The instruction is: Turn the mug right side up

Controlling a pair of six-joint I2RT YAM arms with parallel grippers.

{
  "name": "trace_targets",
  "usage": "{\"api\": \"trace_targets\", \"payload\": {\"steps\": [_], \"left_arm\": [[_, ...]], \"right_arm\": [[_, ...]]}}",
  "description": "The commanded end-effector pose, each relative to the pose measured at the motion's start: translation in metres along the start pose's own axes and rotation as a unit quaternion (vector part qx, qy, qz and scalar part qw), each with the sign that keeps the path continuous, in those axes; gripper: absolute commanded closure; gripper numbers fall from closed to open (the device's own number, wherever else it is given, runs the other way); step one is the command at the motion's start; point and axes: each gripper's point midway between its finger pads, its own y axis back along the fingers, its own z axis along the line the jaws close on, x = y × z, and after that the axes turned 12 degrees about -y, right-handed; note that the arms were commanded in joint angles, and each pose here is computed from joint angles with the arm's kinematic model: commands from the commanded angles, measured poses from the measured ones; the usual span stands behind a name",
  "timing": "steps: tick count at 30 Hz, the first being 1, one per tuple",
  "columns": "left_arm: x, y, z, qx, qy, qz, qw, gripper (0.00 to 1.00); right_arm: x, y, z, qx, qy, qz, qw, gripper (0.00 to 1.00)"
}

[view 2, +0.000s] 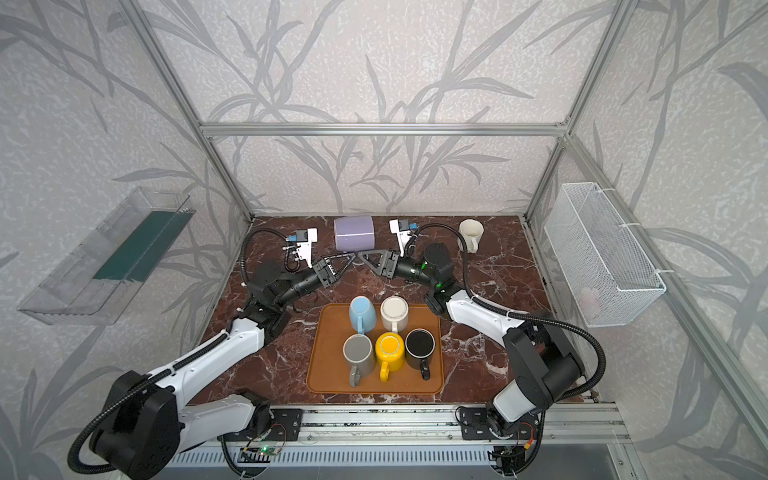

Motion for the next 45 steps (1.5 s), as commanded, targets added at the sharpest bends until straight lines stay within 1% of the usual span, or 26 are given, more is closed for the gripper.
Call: {"api": "trace_targets", "payload": {"steps": [1, 11, 16, 21, 24, 30, 33, 37, 43, 45], "left_arm": [[-0.029, 0.004, -0.037, 0.076, -0.049, -0.048, 0.995, 1.0], [-0.023, 0.002, -0.038, 0.09, -0.048, -0.039, 0.994, 1.0], [-0.021, 0.002, -0.038, 0.092, -0.046, -0.035, 0.994, 1.0], [-0.015, -0.002, -0.035, 0.095, -0.04, -0.019, 0.995, 1.0], [-0.012, -0.002, -0.032, 0.09, -0.038, -0.015, 0.995, 1.0], [-0.011, -0.003, -0.028, 0.079, -0.033, -0.012, 0.996, 1.0], [-0.011, -0.002, -0.025, 0.068, -0.033, -0.012, 0.997, 0.94], [-0.015, 0.001, -0.026, 0.06, -0.038, -0.022, 0.997, 0.73], [-0.018, 0.006, -0.028, 0.052, -0.045, -0.029, 0.997, 0.53], [-0.018, 0.008, -0.027, 0.046, -0.047, -0.032, 0.997, 0.49]], "right_arm": [[-0.003, -0.001, 0.018, -0.033, 0.018, -0.003, 0.999, 0.69], [-0.004, 0.002, 0.024, -0.04, 0.018, -0.009, 0.999, 0.75], [-0.004, 0.003, 0.026, -0.045, 0.015, -0.01, 0.999, 0.84], [-0.004, 0.003, 0.031, -0.055, 0.014, -0.008, 0.998, 0.92], [-0.003, 0.004, 0.032, -0.059, 0.012, -0.008, 0.998, 1.0], [-0.002, 0.004, 0.033, -0.06, 0.015, -0.006, 0.998, 1.0], [-0.002, 0.005, 0.034, -0.061, 0.011, -0.007, 0.998, 1.0], [-0.002, 0.006, 0.037, -0.068, 0.009, -0.005, 0.998, 1.0], [-0.001, 0.007, 0.038, -0.067, 0.012, -0.004, 0.998, 1.0], [0.0, 0.008, 0.037, -0.067, 0.011, -0.003, 0.998, 1.0]]}}
